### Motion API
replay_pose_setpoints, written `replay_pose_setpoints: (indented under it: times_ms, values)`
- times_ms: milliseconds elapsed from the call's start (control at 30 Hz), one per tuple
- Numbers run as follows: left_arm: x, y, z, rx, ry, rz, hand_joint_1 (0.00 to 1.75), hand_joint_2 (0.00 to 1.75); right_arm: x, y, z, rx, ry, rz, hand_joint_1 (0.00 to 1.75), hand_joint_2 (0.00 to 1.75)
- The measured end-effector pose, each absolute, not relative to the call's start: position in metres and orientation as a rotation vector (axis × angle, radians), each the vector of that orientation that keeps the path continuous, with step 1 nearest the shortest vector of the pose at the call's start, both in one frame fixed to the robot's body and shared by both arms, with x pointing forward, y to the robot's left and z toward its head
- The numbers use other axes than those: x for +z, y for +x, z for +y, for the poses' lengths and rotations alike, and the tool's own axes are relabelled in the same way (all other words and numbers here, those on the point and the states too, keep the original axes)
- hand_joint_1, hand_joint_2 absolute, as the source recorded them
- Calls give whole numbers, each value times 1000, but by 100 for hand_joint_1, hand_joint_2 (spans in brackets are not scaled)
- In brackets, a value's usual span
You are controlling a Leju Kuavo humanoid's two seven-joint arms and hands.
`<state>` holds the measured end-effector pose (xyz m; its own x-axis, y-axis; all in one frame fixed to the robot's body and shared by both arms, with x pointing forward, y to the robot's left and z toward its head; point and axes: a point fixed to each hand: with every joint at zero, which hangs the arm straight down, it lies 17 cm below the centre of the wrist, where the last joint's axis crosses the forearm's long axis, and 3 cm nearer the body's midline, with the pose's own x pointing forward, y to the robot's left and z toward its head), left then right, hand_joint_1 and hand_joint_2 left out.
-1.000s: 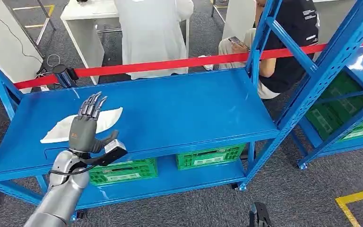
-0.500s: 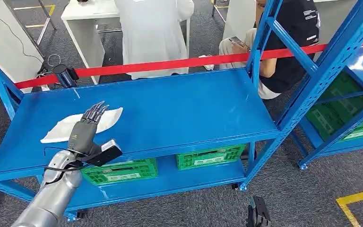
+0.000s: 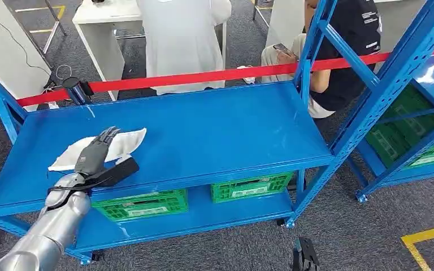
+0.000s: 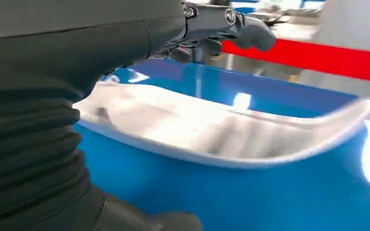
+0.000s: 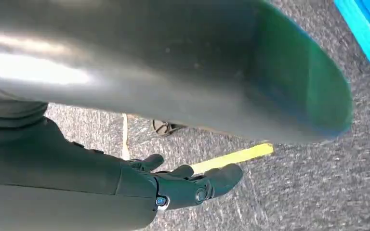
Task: Take the parts from the cabinet and place them on the table.
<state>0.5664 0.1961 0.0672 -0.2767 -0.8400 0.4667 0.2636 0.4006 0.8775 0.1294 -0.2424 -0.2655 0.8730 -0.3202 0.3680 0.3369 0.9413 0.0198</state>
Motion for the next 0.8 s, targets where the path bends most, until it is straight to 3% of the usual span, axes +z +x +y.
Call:
replay_pose_setpoints:
  times_ms: [467,800]
  values:
    - [66,583,266,-1194,825,-1307,0,175,-265,131,-242,-356,-46,-388,0,0]
    - [58,581,279,-1232,836,-1256,0,175,-264,132,-242,-361,-46,-391,0,0]
